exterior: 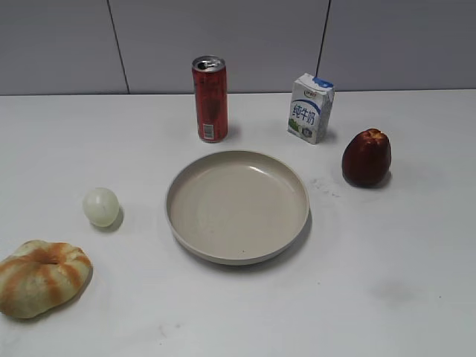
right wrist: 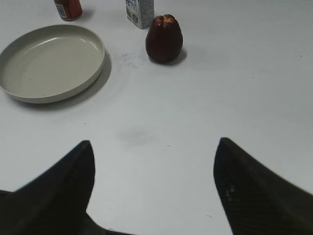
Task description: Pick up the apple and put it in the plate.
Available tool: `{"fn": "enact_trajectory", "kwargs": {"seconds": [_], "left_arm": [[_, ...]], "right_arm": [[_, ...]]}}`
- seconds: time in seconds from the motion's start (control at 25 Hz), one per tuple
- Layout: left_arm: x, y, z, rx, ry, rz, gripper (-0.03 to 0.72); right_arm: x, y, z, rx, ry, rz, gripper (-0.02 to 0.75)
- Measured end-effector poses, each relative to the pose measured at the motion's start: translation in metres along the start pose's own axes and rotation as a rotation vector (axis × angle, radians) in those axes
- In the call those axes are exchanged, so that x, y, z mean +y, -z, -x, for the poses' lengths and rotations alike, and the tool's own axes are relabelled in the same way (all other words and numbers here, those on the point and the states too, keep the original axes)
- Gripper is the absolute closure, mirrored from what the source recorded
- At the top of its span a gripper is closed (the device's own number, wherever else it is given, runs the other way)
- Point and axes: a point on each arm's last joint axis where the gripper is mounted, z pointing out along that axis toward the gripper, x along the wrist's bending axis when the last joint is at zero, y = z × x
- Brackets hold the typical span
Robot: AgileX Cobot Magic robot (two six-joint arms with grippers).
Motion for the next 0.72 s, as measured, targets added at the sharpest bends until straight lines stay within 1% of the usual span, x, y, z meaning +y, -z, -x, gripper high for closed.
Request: {"fn": "enact_trajectory", "kwargs": {"seconds": [0.52, 0.72], "left_arm": [[0.000, 0.000, 0.000, 0.000, 0.000, 0.000, 0.452], [0.000, 0.000, 0.000, 0.000, 0.000, 0.000, 0.452]], "right_arm": [[0.001, 0.000, 0.001, -0.010, 0.006, 0.005, 0.167], [0.016, 0.000, 0.002, -0.020, 0.007, 0.083, 0.167]]}}
